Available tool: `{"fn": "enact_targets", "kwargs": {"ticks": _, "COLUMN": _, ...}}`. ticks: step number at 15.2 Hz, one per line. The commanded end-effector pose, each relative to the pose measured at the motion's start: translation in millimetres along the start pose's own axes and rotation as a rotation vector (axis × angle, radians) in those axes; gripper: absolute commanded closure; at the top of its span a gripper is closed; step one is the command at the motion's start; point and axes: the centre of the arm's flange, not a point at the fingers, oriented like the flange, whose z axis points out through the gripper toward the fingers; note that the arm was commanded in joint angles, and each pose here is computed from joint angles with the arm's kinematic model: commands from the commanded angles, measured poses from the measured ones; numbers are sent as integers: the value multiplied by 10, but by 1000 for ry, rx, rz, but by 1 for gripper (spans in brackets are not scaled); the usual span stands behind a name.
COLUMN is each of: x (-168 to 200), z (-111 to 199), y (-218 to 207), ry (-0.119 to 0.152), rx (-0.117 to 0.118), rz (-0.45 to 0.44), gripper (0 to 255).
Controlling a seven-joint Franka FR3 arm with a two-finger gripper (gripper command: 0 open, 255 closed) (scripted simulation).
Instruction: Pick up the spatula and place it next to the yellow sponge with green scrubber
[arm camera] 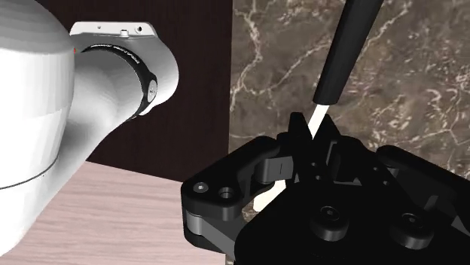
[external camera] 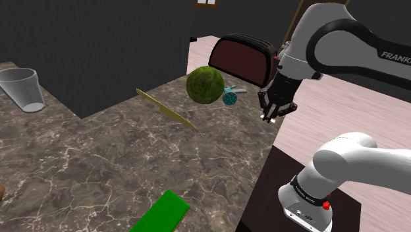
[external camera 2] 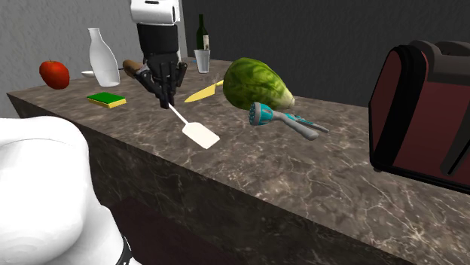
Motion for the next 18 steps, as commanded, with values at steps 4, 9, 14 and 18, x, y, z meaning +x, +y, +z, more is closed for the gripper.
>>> {"fn": "enact_targets", "kwargs": {"ticks": 4, "x": -649, "z": 66, "y": 45, "ry": -1, "rx": 0, "rz": 2, "gripper": 255}}
{"fn": "enact_targets", "kwargs": {"ticks": 9, "x": -1306, "z": 109, "y": 94, "ry": -1, "rx": 0, "rz": 2, "gripper": 255}}
{"fn": "enact_targets", "kwargs": {"ticks": 14, "x": -1963, "z": 152, "y": 144, "ry": -1, "rx": 0, "rz": 2, "gripper": 255}}
{"fn": "enact_targets", "kwargs": {"ticks": 18, "x": -2488, "z": 186, "y": 183, "ry": -1, "rx": 0, "rz": 2, "gripper": 255}}
